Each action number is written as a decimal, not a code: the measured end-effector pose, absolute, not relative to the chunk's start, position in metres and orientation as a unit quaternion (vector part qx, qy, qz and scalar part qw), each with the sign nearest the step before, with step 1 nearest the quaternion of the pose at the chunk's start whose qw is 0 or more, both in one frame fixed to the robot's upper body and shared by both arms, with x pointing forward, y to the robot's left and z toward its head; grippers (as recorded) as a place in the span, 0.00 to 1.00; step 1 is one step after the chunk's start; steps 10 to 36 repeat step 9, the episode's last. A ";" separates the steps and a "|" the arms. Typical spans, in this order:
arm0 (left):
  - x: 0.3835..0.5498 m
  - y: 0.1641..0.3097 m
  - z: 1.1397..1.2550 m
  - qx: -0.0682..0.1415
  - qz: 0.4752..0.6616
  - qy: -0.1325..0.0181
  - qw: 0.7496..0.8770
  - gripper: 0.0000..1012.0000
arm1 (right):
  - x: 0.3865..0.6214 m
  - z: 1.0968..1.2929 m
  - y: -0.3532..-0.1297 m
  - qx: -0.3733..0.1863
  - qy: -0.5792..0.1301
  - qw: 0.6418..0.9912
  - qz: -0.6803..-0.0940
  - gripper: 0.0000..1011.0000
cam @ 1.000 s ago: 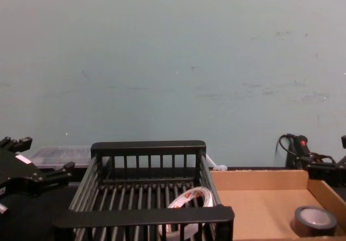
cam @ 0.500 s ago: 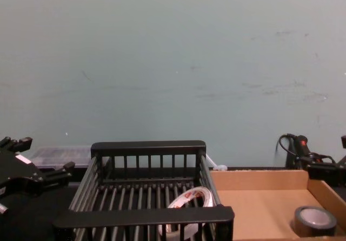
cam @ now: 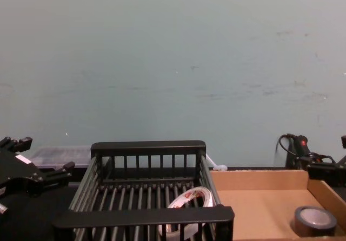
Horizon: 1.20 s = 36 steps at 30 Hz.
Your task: Pick up the white tape and place it into the black box , Pick up the silver tape and place it into the brown box.
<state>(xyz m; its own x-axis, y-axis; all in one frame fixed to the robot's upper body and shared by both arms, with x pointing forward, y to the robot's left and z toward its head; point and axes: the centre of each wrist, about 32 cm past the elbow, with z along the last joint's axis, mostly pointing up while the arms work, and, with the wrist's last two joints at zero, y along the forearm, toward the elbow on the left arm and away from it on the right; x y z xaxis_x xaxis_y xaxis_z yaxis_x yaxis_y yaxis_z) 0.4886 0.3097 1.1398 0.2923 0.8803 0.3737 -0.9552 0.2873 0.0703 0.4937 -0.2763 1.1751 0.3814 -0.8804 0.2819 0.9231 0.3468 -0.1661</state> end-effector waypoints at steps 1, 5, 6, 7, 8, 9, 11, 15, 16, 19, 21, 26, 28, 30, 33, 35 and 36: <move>0.489 0.310 1.140 0.141 0.580 -0.132 0.791 0.99 | 0.494 1.175 -0.276 -0.150 -0.071 0.818 -0.552 0.99; 0.489 0.310 1.140 0.141 0.580 -0.132 0.791 0.99 | 0.494 1.175 -0.276 -0.150 -0.071 0.817 -0.552 0.99; 0.489 0.310 1.140 0.141 0.580 -0.132 0.791 0.99 | 0.494 1.175 -0.276 -0.150 -0.071 0.818 -0.552 0.99; 0.489 0.310 1.140 0.141 0.580 -0.132 0.791 0.99 | 0.494 1.175 -0.276 -0.150 -0.071 0.818 -0.552 0.99; 0.489 0.310 1.140 0.141 0.580 -0.133 0.791 0.99 | 0.494 1.175 -0.276 -0.150 -0.071 0.818 -0.552 0.99; 0.489 0.310 1.140 0.141 0.580 -0.132 0.791 0.99 | 0.494 1.175 -0.276 -0.150 -0.071 0.817 -0.552 0.99; 0.489 0.310 1.140 0.141 0.580 -0.132 0.791 0.99 | 0.494 1.175 -0.276 -0.150 -0.071 0.817 -0.552 0.99; 0.489 0.310 1.140 0.141 0.580 -0.132 0.791 0.99 | 0.494 1.175 -0.276 -0.150 -0.071 0.817 -0.552 0.99; 0.489 0.310 1.140 0.141 0.580 -0.132 0.791 0.99 | 0.494 1.175 -0.276 -0.150 -0.071 0.817 -0.552 0.99; 0.489 0.310 1.140 0.141 0.580 -0.132 0.791 0.99 | 0.494 1.175 -0.276 -0.150 -0.071 0.817 -0.552 0.99; 0.489 0.310 1.140 0.141 0.580 -0.132 0.791 0.99 | 0.494 1.175 -0.276 -0.150 -0.071 0.817 -0.552 0.99; 0.489 0.310 1.140 0.141 0.580 -0.132 0.791 0.99 | 0.494 1.175 -0.276 -0.150 -0.071 0.817 -0.552 0.99; 0.489 0.310 1.140 0.141 0.580 -0.132 0.791 0.99 | 0.494 1.175 -0.276 -0.150 -0.071 0.817 -0.552 0.99; 0.489 0.310 1.140 0.141 0.580 -0.132 0.791 0.99 | 0.494 1.175 -0.276 -0.150 -0.071 0.817 -0.552 0.99; 0.489 0.310 1.140 0.141 0.580 -0.132 0.791 0.99 | 0.494 1.175 -0.276 -0.150 -0.071 0.817 -0.552 0.99; 0.489 0.310 1.140 0.141 0.580 -0.132 0.791 0.99 | 0.494 1.175 -0.276 -0.150 -0.071 0.817 -0.552 0.99; 0.489 0.310 1.140 0.141 0.580 -0.132 0.791 0.99 | 0.494 1.175 -0.276 -0.150 -0.071 0.817 -0.552 0.99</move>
